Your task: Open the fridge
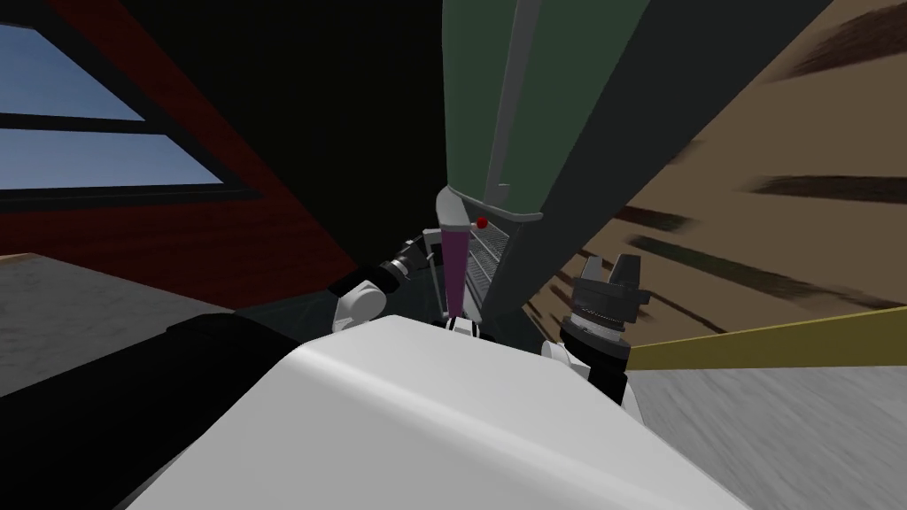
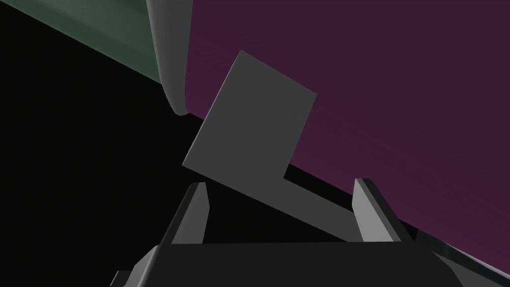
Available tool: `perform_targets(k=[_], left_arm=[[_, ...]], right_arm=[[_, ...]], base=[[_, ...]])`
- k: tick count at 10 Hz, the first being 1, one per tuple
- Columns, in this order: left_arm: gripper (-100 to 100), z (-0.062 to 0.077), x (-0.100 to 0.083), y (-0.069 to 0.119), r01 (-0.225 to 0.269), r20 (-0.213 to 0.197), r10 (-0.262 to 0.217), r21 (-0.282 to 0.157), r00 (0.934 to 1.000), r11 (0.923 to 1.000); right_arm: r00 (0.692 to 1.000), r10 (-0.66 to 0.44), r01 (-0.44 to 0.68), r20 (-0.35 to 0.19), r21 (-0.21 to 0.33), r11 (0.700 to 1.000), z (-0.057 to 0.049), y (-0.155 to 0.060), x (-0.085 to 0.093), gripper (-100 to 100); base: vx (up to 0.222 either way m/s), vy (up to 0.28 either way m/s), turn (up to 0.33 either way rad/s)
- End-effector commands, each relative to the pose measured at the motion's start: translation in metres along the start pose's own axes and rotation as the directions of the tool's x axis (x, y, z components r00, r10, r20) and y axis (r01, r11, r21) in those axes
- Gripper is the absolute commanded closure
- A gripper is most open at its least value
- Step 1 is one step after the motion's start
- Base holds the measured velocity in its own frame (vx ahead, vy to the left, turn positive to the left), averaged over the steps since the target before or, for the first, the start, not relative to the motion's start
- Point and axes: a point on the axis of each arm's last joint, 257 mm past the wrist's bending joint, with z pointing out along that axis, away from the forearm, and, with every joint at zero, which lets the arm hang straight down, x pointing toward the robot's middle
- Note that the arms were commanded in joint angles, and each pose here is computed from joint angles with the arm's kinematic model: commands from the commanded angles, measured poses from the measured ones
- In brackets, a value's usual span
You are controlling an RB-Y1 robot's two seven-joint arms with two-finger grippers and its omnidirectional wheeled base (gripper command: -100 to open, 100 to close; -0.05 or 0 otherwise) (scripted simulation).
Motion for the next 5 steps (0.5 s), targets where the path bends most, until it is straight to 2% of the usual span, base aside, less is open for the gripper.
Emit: perform_targets(k=[1,2,4,5], left_arm=[[100,0.006,0.02,-0.003,-0.011,-0.046,0.012,0.012,0.9989,0.9999],[100,0.006,0.02,-0.003,-0.011,-0.046,0.012,0.012,0.9989,0.9999],[100,0.01,0.038,0.007,-0.017,-0.088,0.016,-0.013,0.996,0.9998],[100,0.01,0.038,0.007,-0.017,-0.088,0.016,-0.013,0.996,0.9998]], right_arm=[[1.0,0.0,0.0,0.0,0.0,1.0,0.0,0.0,0.0,0],[1.0,0.0,0.0,0.0,0.0,1.0,0.0,0.0,0.0,0],[1.0,0.0,0.0,0.0,0.0,1.0,0.0,0.0,0.0,0],[1.0,0.0,0.0,0.0,0.0,1.0,0.0,0.0,0.0,0]], base=[[-0.056,0.324,-0.081],[-0.061,0.298,-0.074],[-0.061,0.33,-0.122],[-0.039,0.344,-0.071]])
